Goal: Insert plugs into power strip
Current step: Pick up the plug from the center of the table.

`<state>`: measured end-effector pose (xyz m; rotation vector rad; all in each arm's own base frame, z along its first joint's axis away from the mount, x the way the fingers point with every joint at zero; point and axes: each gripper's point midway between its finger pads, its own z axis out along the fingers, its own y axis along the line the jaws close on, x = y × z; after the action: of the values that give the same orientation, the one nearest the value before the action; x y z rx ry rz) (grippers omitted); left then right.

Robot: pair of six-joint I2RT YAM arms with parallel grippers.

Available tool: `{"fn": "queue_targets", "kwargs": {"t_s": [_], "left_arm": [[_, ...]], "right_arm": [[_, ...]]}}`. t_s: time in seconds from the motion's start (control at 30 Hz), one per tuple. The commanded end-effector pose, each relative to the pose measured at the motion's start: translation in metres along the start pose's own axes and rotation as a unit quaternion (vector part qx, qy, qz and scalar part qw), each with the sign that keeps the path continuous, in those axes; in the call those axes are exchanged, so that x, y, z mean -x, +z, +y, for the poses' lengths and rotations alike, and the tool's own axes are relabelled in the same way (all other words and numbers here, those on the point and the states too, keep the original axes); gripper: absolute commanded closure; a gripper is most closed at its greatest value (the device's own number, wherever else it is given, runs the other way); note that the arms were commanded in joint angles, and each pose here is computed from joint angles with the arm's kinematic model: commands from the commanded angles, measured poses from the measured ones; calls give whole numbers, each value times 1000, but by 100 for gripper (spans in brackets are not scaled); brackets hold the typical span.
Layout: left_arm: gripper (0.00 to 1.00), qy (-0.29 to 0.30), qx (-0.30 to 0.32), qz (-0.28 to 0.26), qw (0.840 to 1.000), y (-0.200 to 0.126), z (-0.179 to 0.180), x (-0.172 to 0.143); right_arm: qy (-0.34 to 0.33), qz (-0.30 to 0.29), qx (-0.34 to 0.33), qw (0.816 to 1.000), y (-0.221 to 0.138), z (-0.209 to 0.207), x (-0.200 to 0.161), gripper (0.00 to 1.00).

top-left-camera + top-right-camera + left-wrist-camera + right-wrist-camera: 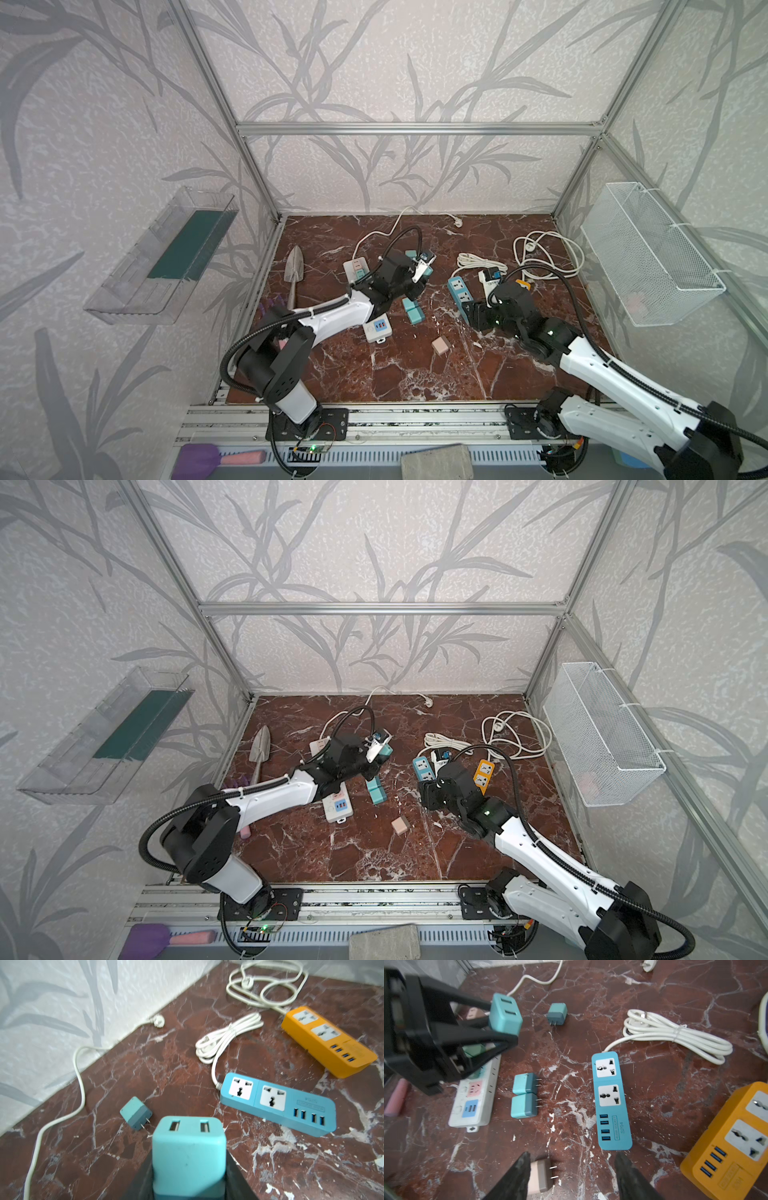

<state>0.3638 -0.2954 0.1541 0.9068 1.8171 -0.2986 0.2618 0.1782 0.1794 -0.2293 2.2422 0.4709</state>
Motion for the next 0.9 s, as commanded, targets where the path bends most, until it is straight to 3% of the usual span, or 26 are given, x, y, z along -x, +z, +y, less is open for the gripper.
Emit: {"fn": "queue_targets", "kwargs": {"t_s": [0.0, 0.1, 0.17, 0.23, 0.33, 0.47, 0.87], "left_arm": [[100, 41, -3, -130, 991, -15, -11, 37], [100, 80, -27, -145, 986, -24, -35, 32], [100, 99, -41, -149, 983, -27, -47, 33], [100, 105, -46, -152, 982, -28, -51, 35], [100, 106, -56, -154, 981, -30, -56, 37], [100, 111, -70, -148, 980, -30, -63, 33], [100, 130, -72, -140, 979, -33, -67, 28]], "right_arm": [[-8, -2, 48, 999, -15, 20, 16, 46], [-13, 12, 96, 995, -17, 39, 17, 63], [-17, 21, 127, 992, -17, 52, 17, 68], [-18, 25, 141, 990, -14, 58, 19, 64], [-17, 31, 145, 989, -8, 62, 21, 43], [-18, 30, 157, 987, 2, 69, 27, 33], [-1, 32, 166, 986, 34, 81, 41, 37]]}}
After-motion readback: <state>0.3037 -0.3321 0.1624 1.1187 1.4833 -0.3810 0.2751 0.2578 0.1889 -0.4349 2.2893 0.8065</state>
